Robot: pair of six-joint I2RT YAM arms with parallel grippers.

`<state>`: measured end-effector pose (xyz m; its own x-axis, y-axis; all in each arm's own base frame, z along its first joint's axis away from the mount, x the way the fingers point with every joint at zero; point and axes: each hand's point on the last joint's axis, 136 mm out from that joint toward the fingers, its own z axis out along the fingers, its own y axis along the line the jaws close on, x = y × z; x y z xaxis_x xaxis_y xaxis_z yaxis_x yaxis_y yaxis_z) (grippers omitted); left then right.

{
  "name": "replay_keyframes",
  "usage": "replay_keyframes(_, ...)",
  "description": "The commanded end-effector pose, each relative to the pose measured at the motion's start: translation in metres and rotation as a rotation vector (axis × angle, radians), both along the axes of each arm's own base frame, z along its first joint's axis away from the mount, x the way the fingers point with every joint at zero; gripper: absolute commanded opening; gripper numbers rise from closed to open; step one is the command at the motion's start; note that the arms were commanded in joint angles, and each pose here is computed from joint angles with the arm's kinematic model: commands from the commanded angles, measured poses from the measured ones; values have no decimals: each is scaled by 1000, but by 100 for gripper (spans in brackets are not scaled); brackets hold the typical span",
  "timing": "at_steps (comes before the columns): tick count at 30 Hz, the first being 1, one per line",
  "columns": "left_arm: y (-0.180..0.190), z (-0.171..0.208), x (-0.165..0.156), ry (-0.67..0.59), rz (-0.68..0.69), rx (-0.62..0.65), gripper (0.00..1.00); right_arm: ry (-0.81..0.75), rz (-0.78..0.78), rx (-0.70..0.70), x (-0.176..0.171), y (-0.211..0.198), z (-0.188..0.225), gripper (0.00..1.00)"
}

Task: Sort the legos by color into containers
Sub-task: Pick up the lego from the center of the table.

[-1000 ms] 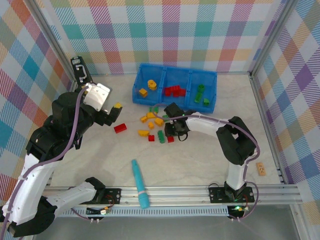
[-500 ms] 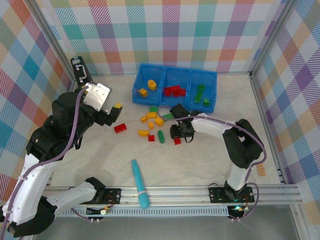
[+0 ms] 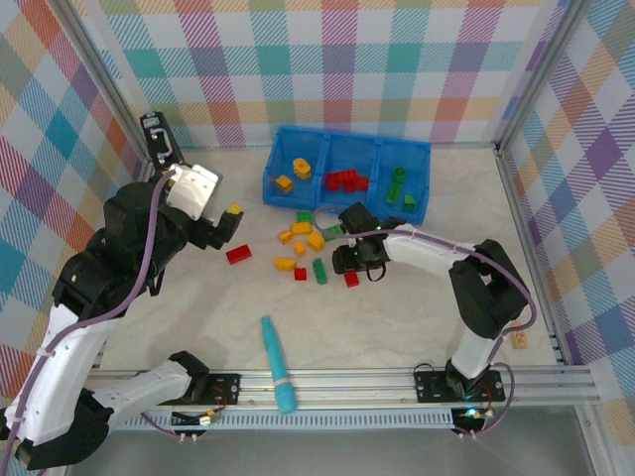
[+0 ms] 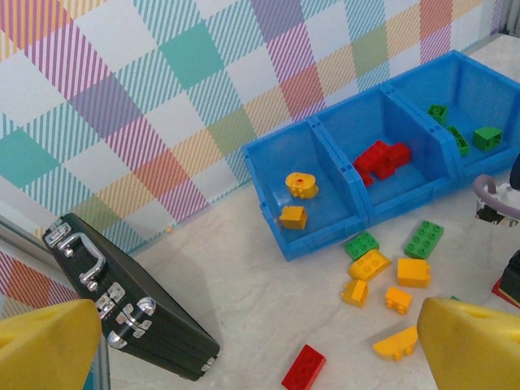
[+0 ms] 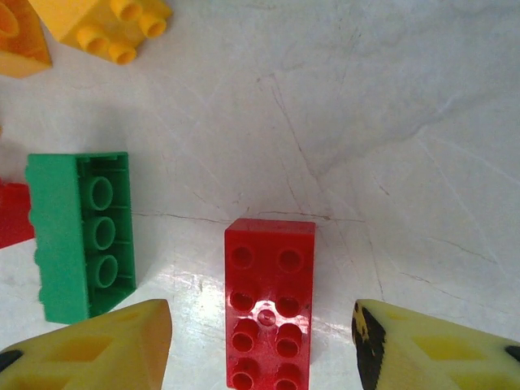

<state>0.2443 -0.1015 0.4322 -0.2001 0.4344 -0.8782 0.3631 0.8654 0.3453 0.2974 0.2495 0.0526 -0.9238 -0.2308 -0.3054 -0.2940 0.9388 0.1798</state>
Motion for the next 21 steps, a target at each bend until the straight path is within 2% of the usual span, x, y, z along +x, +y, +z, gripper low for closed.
replay_keyframes(1, -4, 8, -3, -15, -25, -21, 100, 43, 38, -38, -6, 1, -14, 63)
replay_keyframes(6, -6, 6, -2, -9, -28, -20, 100, 61, 37, -95, -6, -3, -28, 61)
replay_keyframes(12, -5, 8, -2, -13, -23, -20, 100, 71, 41, -162, -9, -13, -36, 40)
replay_keyframes(16, -5, 7, -2, -12, -23, -20, 100, 67, 67, -199, -11, -19, -35, 30)
replay_keyframes(19, -4, 8, -2, -15, -23, -20, 100, 17, 124, -238, -2, -23, -25, 26)
replay_keyframes(21, -6, 8, -3, -12, -29, -20, 100, -56, 200, -283, 15, -26, -9, 25)
